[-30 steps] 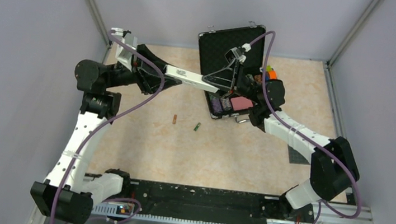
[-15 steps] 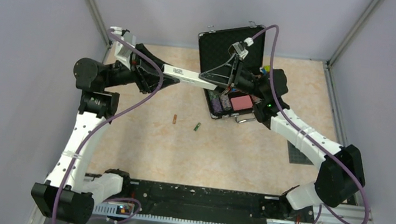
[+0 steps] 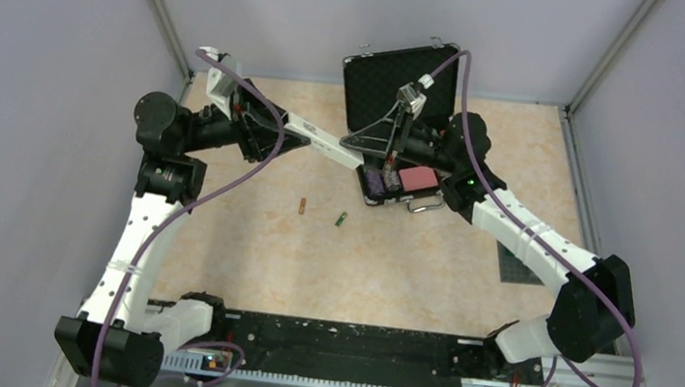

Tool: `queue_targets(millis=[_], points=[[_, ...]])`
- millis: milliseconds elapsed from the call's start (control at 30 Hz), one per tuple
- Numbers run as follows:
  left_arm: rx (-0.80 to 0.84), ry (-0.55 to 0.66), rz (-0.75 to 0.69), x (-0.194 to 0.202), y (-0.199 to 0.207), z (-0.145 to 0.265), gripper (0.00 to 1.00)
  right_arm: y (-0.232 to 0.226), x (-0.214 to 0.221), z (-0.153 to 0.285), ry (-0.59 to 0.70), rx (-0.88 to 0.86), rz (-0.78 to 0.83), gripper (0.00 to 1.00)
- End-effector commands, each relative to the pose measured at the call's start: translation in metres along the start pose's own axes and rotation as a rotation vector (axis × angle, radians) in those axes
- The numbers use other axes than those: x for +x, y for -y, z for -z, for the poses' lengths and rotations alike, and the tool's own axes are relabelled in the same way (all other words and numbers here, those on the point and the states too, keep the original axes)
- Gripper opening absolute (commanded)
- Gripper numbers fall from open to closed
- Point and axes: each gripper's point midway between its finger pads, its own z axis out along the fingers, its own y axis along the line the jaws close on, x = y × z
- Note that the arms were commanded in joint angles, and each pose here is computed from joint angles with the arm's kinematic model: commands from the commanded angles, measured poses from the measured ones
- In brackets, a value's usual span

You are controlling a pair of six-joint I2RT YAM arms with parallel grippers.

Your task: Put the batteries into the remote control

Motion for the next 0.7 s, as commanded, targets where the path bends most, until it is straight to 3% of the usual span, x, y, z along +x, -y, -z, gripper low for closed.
queue_targets(millis=[0, 367, 667], points=[[-0.046, 0.047, -0.128, -0.023, -0.003, 0.000, 0.00, 0.008, 0.006, 0.005, -0.018, 0.050, 0.018, 0.51], [-0.029, -0.034, -0.141, 0.000, -0.008, 0.002, 0.00, 0.027, 0.007, 0.007, -0.030, 0.115, 0.018, 0.58], [-0.067, -0.124, -0.164, 0.038, -0.024, 0.010, 0.00, 0.051, 0.008, 0.005, -0.041, 0.168, 0.017, 0.58]])
